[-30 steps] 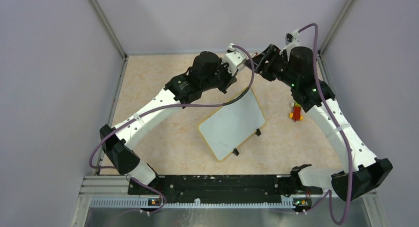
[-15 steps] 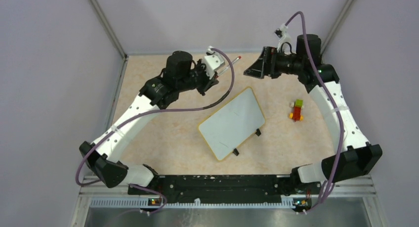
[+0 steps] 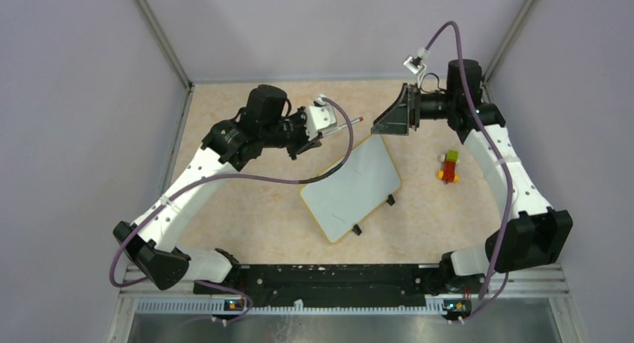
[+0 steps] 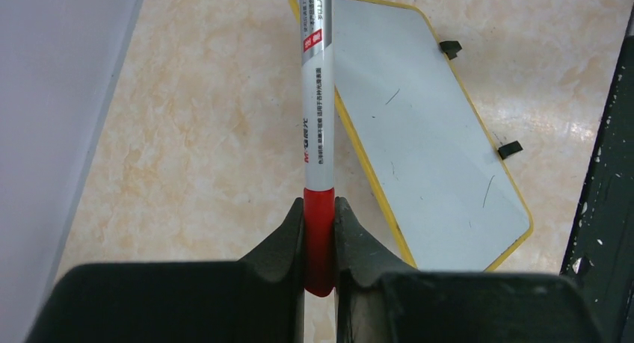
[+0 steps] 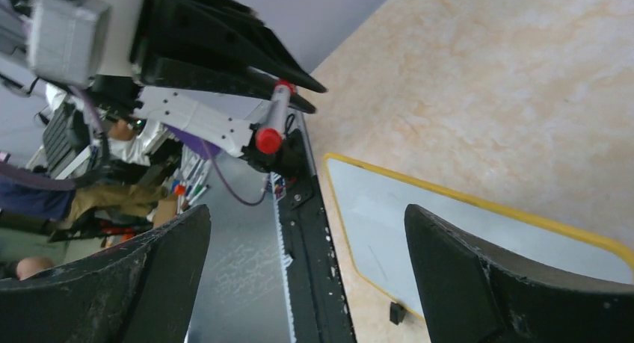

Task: Write a sentence on the whiteboard
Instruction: Open the whiteboard marker at the center of the board.

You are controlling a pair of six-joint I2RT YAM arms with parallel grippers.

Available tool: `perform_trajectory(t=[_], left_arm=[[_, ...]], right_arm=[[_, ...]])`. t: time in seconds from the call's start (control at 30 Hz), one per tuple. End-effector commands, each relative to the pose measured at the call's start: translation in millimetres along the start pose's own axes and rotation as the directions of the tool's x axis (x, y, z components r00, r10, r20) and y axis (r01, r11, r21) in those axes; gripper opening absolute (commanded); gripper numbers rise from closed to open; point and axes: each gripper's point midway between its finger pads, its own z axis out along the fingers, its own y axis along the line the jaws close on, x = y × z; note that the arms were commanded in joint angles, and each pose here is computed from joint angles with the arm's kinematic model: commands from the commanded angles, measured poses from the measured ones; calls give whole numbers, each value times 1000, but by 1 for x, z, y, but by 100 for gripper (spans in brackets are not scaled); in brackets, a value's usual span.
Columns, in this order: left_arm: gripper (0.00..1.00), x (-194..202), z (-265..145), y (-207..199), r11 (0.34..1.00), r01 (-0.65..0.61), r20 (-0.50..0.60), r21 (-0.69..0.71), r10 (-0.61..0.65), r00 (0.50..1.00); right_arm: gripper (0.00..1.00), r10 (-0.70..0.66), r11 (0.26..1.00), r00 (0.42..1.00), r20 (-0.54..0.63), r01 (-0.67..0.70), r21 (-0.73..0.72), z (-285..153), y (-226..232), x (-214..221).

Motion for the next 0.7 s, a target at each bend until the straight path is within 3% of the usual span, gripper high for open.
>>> perform_trajectory(t=[0.0,0.13,0.3,0.4,0.47,0.53,0.67], left_arm=[[0,-11,-2,-9,996,-57,42,70,55,998],[0,-14,2,-21,986,-65,51,154,57,997],[0,-24,0,-24,984,-69,95,163,53,994],[0,-22,3,-24,983,-63,81,172,49,995],[0,-22,4,-23,982,-69,80,174,56,995],[0,-23,5,-23,982,-71,85,176,57,995],[0,-27,7,-21,983,-76,95,165,61,994]], right_arm=[[96,-125,977,992,26,128,-169,2,58,-11],[97,-200,961,980,-4,196,-194,8,67,0],[97,-119,966,992,53,128,-224,2,66,4],[97,-61,955,998,15,62,-291,3,71,14],[97,14,961,1000,-3,-14,-278,6,67,13],[97,-28,965,1000,-10,24,-263,8,67,14],[97,-48,994,999,10,48,-96,10,56,8]])
